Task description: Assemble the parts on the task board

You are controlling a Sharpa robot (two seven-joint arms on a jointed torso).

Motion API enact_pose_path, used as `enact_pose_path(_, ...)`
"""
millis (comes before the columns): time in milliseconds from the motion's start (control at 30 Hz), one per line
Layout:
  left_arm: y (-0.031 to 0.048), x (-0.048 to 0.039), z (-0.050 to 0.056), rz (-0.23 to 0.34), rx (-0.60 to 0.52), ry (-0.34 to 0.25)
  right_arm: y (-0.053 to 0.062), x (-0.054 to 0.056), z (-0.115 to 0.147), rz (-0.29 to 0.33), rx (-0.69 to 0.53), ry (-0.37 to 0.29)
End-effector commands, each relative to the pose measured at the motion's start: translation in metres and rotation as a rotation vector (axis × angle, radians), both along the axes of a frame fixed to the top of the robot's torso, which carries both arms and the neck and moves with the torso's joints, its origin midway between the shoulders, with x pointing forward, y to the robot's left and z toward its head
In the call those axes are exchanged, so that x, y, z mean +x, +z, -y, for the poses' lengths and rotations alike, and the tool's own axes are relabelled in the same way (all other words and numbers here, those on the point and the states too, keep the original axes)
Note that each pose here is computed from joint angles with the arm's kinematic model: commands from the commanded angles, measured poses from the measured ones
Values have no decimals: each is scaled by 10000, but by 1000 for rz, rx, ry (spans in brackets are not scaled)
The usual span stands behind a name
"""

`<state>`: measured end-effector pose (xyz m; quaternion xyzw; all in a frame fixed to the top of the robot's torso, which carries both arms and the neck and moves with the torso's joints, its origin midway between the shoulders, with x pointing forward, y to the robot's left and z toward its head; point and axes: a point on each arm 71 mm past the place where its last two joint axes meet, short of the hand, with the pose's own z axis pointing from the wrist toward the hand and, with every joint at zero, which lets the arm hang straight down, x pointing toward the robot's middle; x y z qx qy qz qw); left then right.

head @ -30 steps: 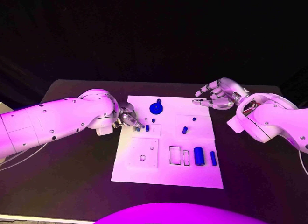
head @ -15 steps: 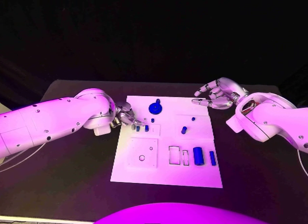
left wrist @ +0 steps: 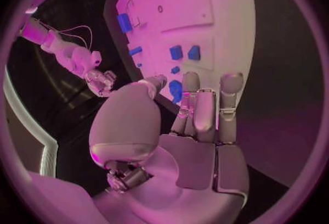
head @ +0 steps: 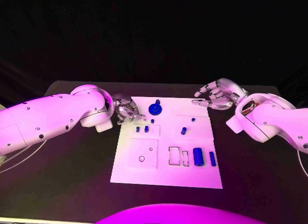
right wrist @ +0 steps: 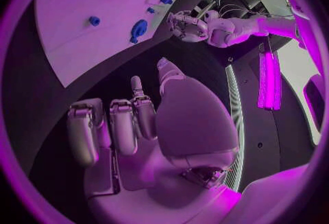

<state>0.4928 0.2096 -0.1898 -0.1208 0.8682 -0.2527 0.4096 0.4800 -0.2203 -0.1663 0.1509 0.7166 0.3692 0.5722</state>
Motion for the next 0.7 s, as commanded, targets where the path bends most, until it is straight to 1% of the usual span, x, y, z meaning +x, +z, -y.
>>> enact_pose_path(33,166,39,114,174,-199,-27,1,-2,-1,9,-4,10)
enact_pose_path(133,196,31,190,257,-243,-77,2,0,6,12,-3,8)
enact_pose_path(233,185,18,241,305,-249,-114,3,2,12,14,-3,7)
enact_pose_path(333,155,0,298,366,-227,-166,2,4,18,15,-3,6)
enact_pose_path(467,99,-14,366,439,-167,-236,1,6,24,19,-2,4)
enact_pose_path(600,37,-4,420,484,-88,-287,0,8,24,23,0,3)
enact_pose_path(700,-8,14,444,493,-37,-308,0,10,21,26,1,2)
